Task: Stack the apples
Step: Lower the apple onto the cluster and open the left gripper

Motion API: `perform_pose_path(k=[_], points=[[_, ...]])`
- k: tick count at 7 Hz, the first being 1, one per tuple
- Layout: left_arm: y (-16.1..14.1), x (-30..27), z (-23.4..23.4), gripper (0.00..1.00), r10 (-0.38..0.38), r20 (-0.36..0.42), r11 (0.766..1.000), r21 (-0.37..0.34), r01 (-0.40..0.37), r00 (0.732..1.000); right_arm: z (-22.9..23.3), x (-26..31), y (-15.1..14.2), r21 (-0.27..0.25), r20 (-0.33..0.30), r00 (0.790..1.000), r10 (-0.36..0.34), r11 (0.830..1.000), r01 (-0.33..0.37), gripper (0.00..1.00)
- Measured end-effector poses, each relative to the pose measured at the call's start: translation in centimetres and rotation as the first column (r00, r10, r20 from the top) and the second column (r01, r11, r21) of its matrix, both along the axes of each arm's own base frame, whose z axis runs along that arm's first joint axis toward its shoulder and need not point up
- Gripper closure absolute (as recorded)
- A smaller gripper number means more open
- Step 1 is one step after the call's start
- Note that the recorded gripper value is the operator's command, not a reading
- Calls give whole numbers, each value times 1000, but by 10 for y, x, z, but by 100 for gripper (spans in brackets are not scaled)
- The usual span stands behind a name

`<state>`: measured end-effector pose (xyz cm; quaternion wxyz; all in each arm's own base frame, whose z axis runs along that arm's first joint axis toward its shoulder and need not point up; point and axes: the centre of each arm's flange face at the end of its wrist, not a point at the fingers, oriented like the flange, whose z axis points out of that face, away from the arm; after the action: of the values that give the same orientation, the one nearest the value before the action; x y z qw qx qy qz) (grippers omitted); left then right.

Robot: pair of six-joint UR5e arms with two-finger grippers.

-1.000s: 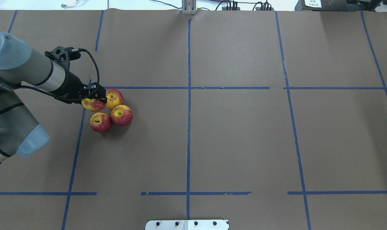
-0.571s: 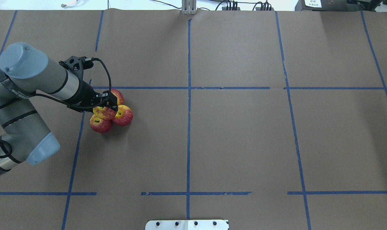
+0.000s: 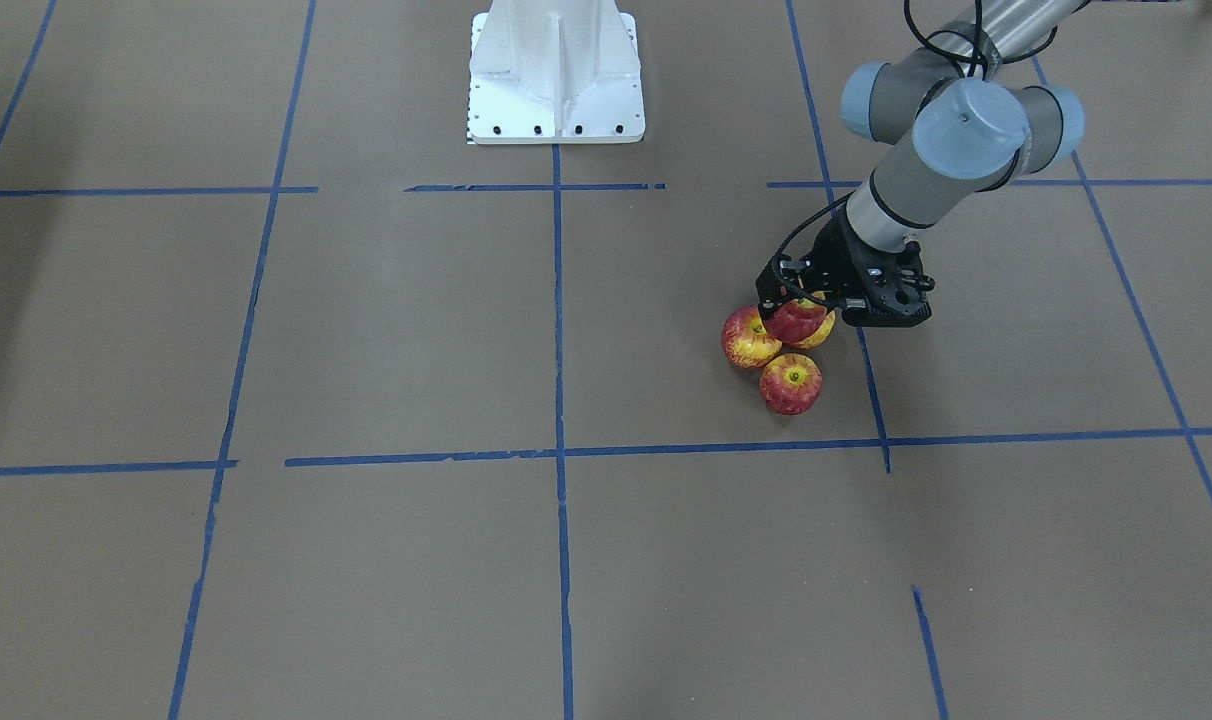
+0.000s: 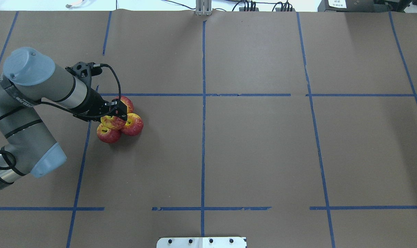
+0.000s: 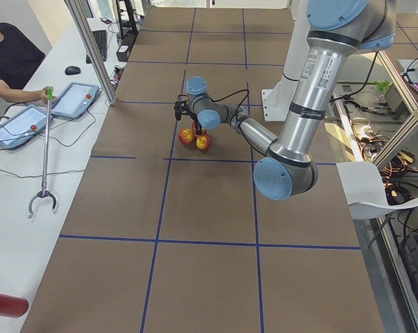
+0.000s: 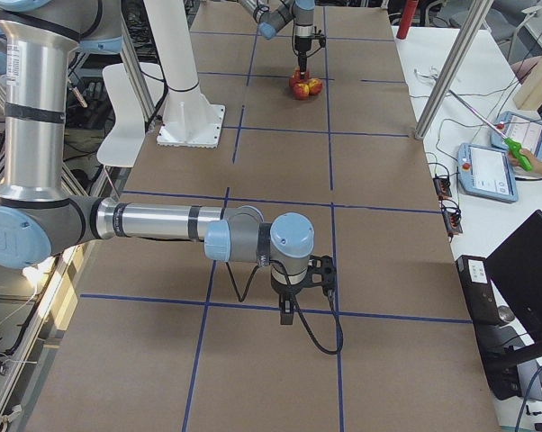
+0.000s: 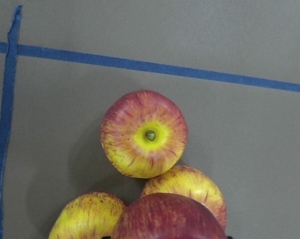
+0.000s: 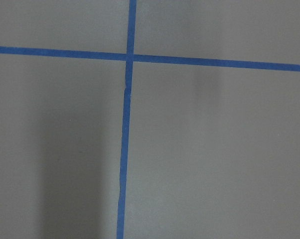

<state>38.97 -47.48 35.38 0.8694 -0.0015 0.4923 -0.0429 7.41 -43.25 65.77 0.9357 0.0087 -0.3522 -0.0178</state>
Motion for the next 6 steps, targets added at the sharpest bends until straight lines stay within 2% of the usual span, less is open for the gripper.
perform_pose_path(k=[3, 4, 5, 6], points=[[-6, -3, 3, 100, -32, 20, 999, 16, 32, 999, 0, 0, 0, -1, 0, 1000, 0, 1000, 0, 0], [-7, -3, 3, 32, -39, 24, 999, 20, 39, 999, 0, 0, 0, -1, 1, 1000, 0, 1000, 0, 0], [-8, -2, 3, 5, -44, 26, 999, 23, 44, 999, 0, 0, 0, 0, 1, 1000, 0, 1000, 0, 0], [-9, -1, 1, 0, -46, 26, 999, 26, 45, 999, 0, 0, 0, 1, 0, 1000, 0, 1000, 0, 0]])
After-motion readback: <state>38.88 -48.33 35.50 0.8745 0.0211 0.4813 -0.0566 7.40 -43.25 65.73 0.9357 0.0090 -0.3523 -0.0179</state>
